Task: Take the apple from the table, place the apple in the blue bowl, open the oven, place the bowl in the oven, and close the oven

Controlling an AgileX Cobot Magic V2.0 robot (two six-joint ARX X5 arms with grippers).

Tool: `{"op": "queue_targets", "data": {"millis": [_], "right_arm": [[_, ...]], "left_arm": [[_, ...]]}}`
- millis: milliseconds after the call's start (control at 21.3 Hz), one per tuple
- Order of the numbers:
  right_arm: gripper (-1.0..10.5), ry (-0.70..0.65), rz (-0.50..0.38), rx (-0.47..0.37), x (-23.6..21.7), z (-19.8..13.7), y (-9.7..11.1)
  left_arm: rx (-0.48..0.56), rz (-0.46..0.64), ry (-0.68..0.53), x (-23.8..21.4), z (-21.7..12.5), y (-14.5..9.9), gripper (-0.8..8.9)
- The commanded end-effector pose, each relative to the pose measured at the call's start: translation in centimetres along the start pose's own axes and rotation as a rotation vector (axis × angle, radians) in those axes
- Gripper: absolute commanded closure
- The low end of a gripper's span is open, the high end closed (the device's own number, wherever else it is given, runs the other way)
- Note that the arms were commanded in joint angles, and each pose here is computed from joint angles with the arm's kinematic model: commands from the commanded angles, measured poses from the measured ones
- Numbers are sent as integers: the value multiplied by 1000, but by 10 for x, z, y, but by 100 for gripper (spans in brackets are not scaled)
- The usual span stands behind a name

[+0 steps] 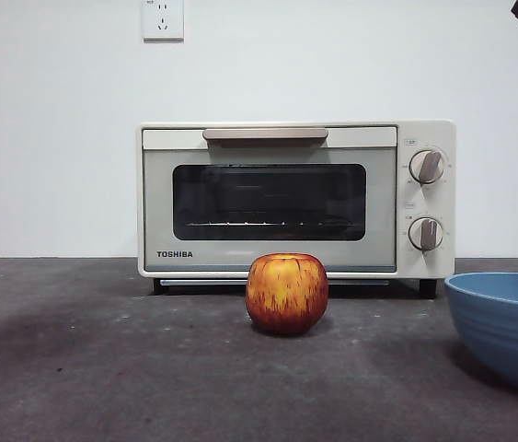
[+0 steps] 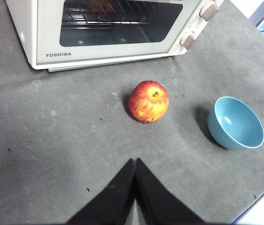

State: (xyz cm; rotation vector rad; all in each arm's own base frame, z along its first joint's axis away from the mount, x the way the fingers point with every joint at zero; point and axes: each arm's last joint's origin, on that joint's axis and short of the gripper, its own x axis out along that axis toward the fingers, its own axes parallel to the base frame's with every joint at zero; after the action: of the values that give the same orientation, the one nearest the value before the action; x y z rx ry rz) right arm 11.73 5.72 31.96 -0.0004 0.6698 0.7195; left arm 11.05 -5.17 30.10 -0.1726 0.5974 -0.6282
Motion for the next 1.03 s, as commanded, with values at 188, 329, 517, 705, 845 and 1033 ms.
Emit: {"op": "queue_targets", "data": {"millis": [188, 329, 517, 705, 845, 1033], "right_arm": [[367, -10, -86, 74, 1, 5, -2], [367, 24, -82, 95, 10, 7, -5], [367, 57, -34, 97, 38, 17, -5], [367, 99, 28, 97, 86, 29, 1], [367, 149, 17, 73, 122, 41, 7], [367, 230, -13, 47, 172, 58, 14]], "left_arm": [[29, -6, -25, -4, 7, -3, 806], [29, -6, -25, -4, 7, -3, 806], [29, -6, -26, -3, 7, -3, 806], [29, -6, -26, -3, 7, -3, 806], [33, -8, -40, -3, 8, -3, 806], [35, -9, -45, -3, 9, -3, 806]]}}
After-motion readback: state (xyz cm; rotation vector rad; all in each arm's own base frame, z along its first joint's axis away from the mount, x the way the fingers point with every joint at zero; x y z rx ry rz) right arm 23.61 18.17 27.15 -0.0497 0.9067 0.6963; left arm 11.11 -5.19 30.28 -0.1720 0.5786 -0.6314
